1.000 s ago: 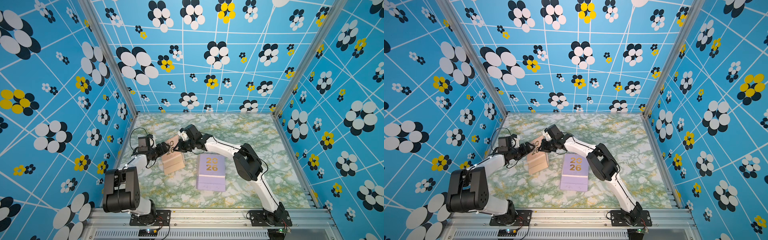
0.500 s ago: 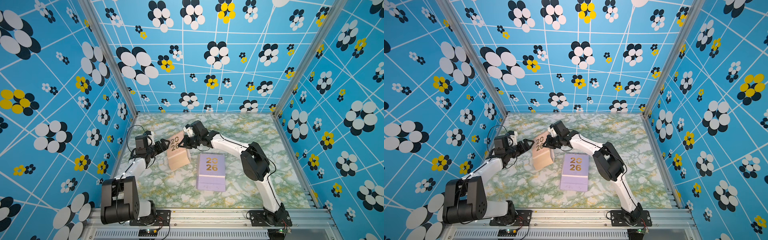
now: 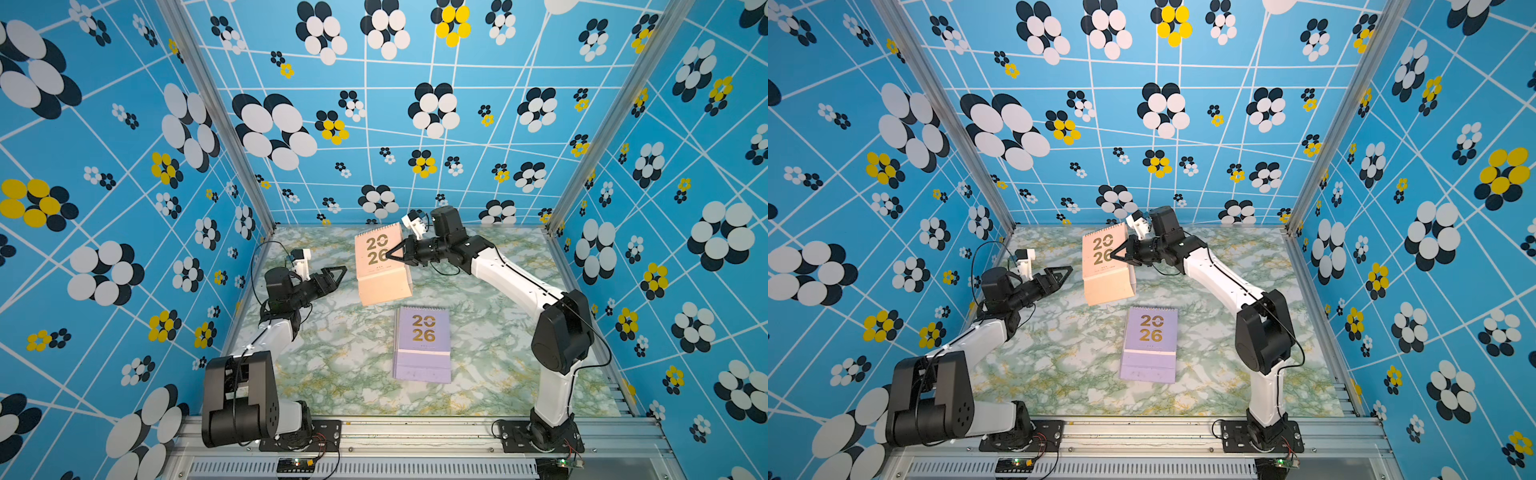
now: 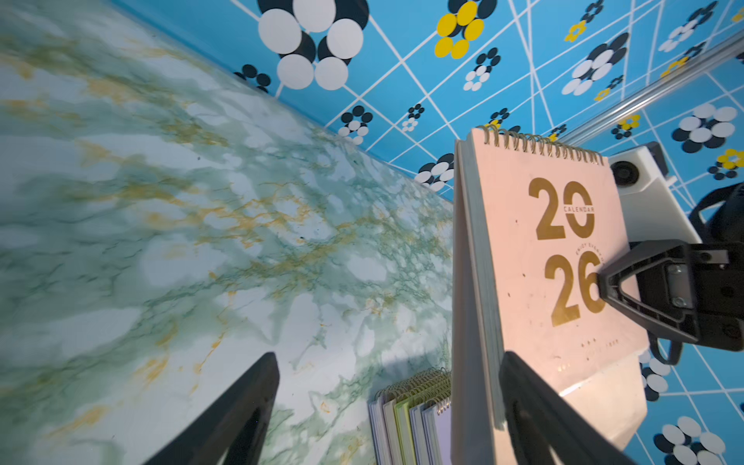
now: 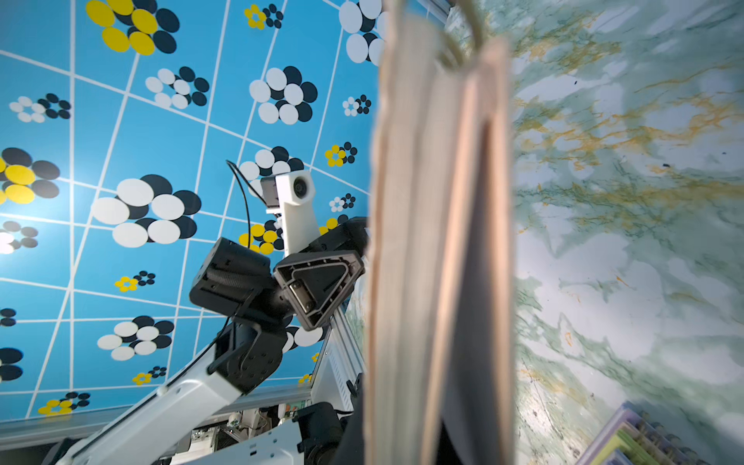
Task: Stack the calendars
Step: Pick up the calendar at the center of the board, then place the calendar at the calendar.
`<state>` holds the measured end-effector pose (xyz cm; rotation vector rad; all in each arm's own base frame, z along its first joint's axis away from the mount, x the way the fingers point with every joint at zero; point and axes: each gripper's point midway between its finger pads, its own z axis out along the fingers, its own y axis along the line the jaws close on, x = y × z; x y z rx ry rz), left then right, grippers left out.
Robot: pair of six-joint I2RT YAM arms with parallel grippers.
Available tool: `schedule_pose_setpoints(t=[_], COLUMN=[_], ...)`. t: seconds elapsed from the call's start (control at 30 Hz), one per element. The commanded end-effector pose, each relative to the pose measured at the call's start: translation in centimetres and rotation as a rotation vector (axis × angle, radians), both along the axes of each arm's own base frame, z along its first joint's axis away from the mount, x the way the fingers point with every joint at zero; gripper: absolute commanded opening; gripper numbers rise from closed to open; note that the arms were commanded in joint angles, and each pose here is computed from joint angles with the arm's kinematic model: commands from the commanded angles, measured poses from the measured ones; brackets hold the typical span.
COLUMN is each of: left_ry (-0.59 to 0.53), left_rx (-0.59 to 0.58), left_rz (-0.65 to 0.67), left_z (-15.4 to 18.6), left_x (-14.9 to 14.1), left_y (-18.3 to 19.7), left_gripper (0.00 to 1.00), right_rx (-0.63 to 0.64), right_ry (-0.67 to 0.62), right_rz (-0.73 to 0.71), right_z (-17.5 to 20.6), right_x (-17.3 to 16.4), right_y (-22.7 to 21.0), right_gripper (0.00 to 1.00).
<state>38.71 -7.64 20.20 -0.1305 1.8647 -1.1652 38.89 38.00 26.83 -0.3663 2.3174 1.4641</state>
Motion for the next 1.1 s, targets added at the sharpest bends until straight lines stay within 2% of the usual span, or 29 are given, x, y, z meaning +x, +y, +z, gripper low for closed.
schedule_pose_setpoints(t=[0.0,0.2,0.47,1.07], left_ry=[-0.117,-0.154,-0.172,-0.186], left_rx=[-0.090,-0.160,-0.169,-0.170], left_rz=[-0.155,-0.279,-0.354,-0.418], left_z=[2.9,4.3,5.2,6.3], left_x=[-1.0,-1.8,-2.5,-3.1], left_y=[-2.0,-3.9,-5.6,-7.1], left_gripper=[0.85,0.83,0.80,0.54], right_rx=[0.057,0.102,0.153,0.183], right_ry=[-0.023,-0.046,-0.058,-0.066], right_rz=[0.120,0.201,0.239,0.235], right_z=[1.9,3.1,3.9,3.4], right_x=[-2.5,-4.0,-4.7,-4.5], right_y=[-0.5,-0.5,-0.2,0.7], right_gripper=[0.00,0.00,0.00,0.00])
